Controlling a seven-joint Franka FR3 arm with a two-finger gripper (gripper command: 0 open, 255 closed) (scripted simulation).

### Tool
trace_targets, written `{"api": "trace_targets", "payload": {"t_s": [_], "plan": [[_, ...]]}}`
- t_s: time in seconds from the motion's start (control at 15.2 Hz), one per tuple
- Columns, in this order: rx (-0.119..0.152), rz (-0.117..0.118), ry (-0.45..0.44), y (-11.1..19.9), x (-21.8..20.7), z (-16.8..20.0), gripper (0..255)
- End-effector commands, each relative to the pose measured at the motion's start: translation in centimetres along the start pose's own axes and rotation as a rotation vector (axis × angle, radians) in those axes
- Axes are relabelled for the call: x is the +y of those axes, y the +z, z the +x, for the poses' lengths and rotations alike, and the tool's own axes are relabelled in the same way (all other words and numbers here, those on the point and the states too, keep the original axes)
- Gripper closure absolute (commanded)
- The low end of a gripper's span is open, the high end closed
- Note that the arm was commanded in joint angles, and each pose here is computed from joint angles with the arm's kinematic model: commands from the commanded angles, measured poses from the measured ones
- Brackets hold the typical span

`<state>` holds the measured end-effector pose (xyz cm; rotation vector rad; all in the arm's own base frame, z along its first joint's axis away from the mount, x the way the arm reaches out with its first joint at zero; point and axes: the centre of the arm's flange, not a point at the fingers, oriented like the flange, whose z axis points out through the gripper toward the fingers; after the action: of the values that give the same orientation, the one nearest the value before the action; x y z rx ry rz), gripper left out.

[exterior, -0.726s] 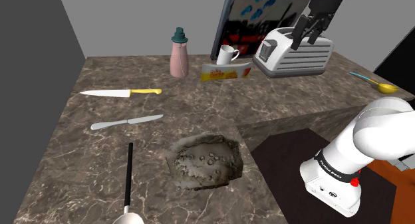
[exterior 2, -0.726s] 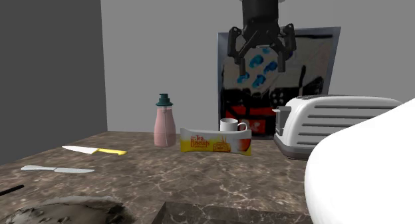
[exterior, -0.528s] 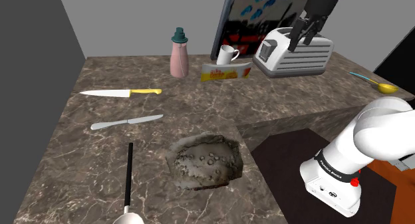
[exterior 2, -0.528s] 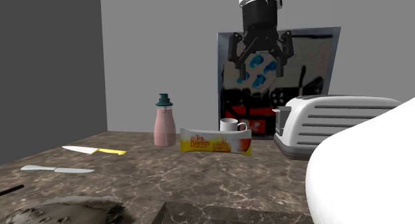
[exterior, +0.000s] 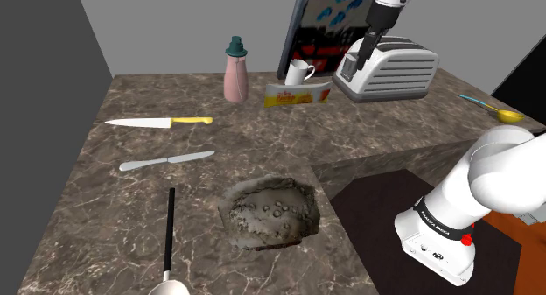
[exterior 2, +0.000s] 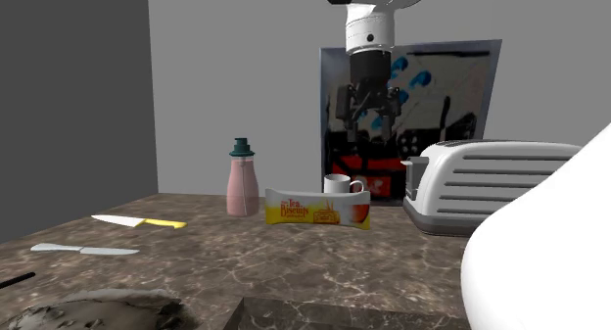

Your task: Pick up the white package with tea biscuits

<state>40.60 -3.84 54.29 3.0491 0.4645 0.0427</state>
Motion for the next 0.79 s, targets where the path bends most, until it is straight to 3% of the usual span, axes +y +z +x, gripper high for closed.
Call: {"api": "trace_targets", "payload": {"t_s": [0.0,0.73], "plan": [[0.002,0.009,-0.108,1.4,0.8,2.2,0],[0.009,0.064,-0.666,8.7,0.7,14.8,0]]}}
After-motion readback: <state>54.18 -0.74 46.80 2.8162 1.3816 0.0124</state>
